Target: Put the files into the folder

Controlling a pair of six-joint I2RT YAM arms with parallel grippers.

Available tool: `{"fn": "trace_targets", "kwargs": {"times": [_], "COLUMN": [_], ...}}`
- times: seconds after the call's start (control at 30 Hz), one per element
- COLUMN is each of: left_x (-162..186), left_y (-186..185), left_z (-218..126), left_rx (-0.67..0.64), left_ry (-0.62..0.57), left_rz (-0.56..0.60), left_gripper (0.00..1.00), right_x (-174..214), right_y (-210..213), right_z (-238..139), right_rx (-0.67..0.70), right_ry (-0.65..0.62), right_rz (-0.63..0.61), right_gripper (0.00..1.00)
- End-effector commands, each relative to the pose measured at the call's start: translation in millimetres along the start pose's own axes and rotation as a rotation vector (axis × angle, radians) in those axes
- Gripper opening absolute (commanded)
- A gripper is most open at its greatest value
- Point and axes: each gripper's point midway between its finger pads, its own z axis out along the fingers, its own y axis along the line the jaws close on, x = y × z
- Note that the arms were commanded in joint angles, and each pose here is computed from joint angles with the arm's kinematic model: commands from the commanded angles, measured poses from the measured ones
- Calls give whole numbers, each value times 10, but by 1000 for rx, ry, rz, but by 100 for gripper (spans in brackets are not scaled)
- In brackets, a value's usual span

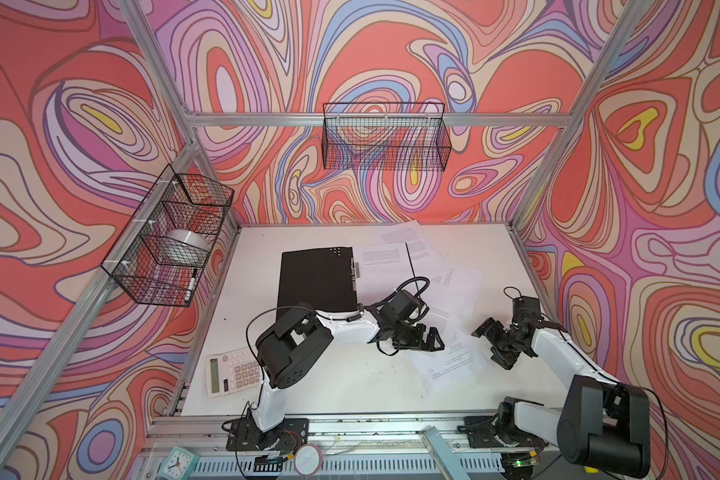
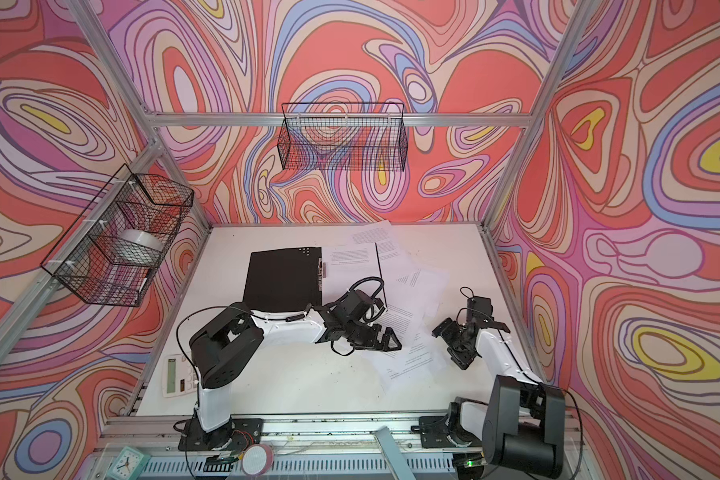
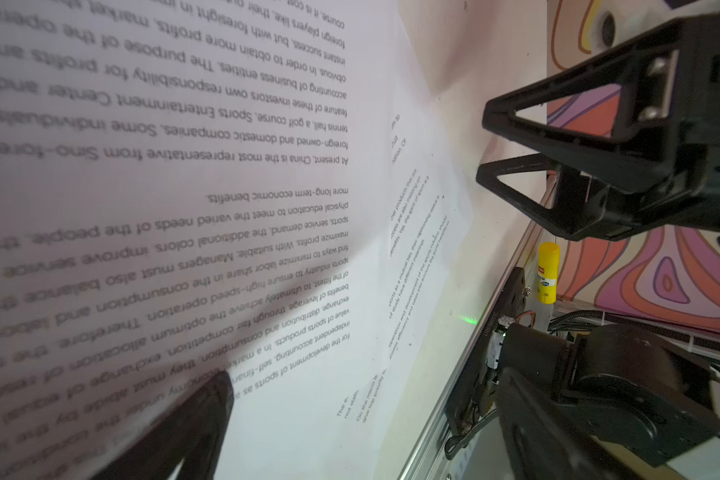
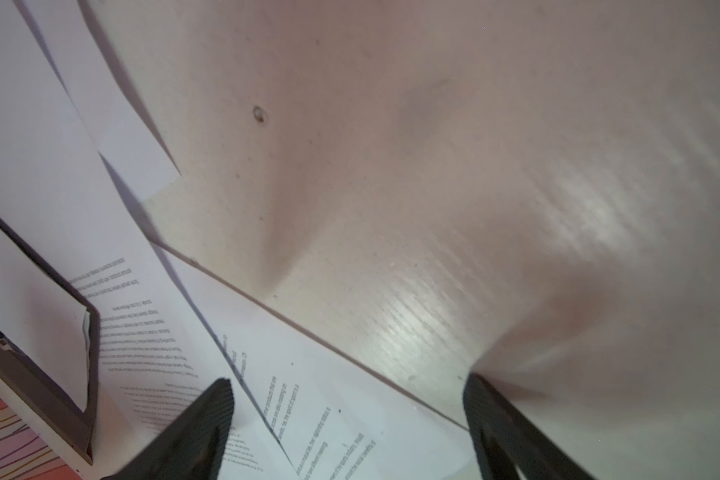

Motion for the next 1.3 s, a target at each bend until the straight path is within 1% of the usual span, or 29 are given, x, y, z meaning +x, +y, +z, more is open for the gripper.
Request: {"fn": "trace_targets", "kwargs": {"times": [0.0,0.13,0.3,0.4,0.57,0.67,0.83,0.93,1.03,1.27], "left_x": [55,96,95,80,67,63,69,92,111,141], "left_y": [207,398,505,529,581,581,591,605,626,639], "left_z": [70,26,1,-21,-34,-27,-8,-5,-10,7], "left_rx": [-77,-177,-242,-258,-283,-282,-281,-282,-287,-281], "left_ry": [22,29,39,35,38,39,45,51,54,65], "left_rz": [-6,4,27,32,48,52,53,52,48,47], "left_gripper": [98,98,98,98,98,98,98,98,98,97], "right_x": [111,191,365,467,565,632,672,630,584,419], "right_y": [-39,22,105,126,177,275,600,806,983,1229], "right_z": [149,230,312,342,380,421,417,357,255,79], "right_rx": [-7,-13,4,16,-13,-67,-236,-327,-390,-450], "right_ry": [59,89,127,151,181,225,271,256,240,150], "right_rz": [-4,-34,-83,-112,-158,-191,-254,-288,-332,-392], "right_gripper": [91,91,90,90,91,91,94,95,95,96]}}
